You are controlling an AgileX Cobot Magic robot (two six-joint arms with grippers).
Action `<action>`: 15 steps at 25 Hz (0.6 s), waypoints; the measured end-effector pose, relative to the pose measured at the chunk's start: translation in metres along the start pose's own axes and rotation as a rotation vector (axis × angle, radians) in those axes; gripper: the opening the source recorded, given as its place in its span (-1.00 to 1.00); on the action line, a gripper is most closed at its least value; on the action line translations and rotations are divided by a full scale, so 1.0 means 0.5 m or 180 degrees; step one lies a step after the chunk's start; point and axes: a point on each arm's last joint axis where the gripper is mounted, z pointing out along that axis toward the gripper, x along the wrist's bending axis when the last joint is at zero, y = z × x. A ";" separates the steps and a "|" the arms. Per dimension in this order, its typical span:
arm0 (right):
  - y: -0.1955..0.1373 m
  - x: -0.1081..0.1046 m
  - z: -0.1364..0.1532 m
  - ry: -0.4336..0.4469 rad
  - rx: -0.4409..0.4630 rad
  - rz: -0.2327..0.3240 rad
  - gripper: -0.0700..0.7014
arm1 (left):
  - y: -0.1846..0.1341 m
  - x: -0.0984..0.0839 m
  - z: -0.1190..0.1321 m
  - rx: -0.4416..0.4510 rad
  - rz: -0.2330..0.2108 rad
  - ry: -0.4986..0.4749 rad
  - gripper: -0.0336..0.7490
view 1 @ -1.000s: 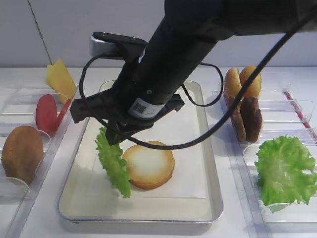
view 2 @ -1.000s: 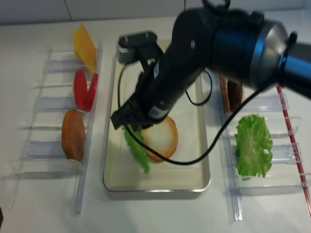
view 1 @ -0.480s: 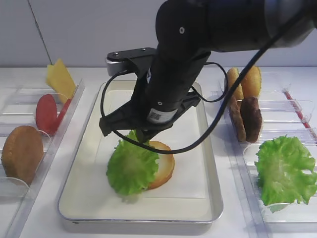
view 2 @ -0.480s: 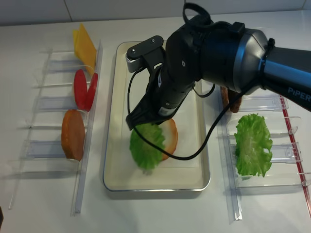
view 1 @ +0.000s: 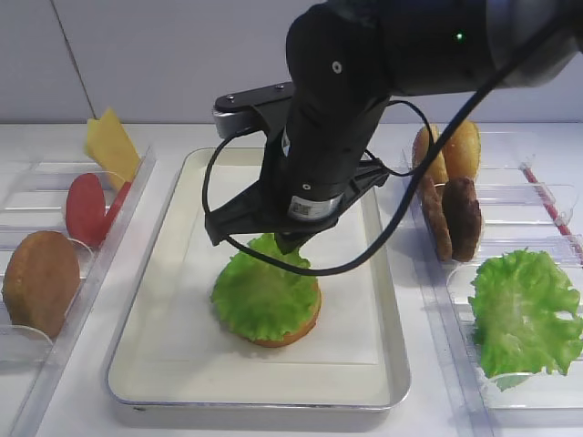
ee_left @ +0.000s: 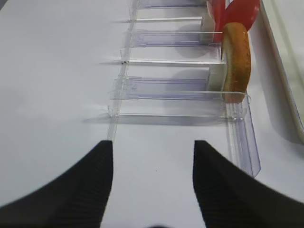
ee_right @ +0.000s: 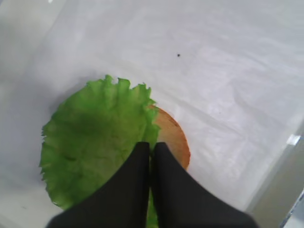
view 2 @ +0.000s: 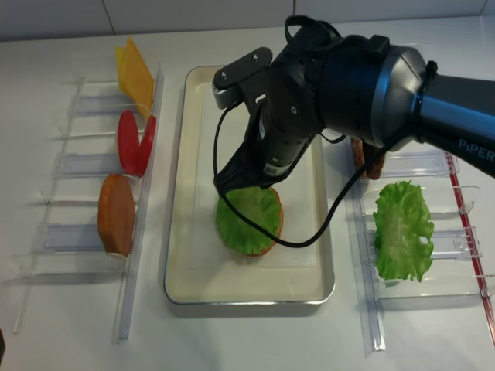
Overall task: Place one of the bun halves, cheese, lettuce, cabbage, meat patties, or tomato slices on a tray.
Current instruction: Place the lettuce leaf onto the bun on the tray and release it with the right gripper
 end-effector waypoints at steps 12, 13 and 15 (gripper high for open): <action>-0.004 -0.005 0.000 -0.0081 0.0060 0.0094 -0.73 | 0.000 0.000 0.000 0.0000 0.0000 0.0000 0.09; -0.004 -0.005 0.000 -0.0081 0.0060 0.0094 -0.73 | 0.000 0.000 0.000 0.0000 0.0000 0.0000 0.09; -0.004 -0.004 0.000 -0.0066 0.0065 0.0107 -0.73 | 0.000 0.000 0.000 0.0000 0.0000 0.0000 0.09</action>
